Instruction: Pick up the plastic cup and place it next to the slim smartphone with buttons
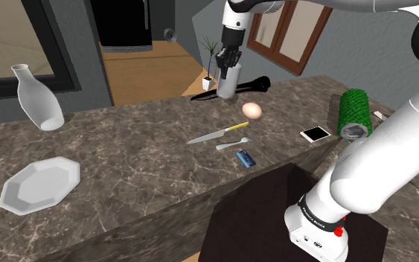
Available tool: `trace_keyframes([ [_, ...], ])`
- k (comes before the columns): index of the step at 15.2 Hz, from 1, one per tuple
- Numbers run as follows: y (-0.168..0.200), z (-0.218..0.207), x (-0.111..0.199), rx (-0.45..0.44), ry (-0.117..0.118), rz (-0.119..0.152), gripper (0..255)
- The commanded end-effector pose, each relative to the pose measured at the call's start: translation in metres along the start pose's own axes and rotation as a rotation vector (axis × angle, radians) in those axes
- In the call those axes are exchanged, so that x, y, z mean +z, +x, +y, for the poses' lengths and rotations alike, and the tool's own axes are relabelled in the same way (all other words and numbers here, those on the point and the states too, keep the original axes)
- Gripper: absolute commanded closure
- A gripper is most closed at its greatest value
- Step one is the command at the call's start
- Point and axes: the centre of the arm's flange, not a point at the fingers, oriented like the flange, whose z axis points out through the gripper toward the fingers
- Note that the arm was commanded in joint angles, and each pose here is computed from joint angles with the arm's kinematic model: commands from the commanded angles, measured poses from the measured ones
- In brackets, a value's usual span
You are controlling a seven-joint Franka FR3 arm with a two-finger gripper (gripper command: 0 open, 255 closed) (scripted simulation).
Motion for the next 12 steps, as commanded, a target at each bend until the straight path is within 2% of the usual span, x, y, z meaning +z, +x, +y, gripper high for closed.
trace_keyframes([
  [1, 0.0, -0.001, -0.011, 0.0, 0.0, 0.0, 255],
  [8, -0.001, -0.002, -0.043, 0.0, 0.0, 0.0, 255],
  [12, -0.029, 0.043, -0.045, 0.0, 0.0, 0.0, 255],
])
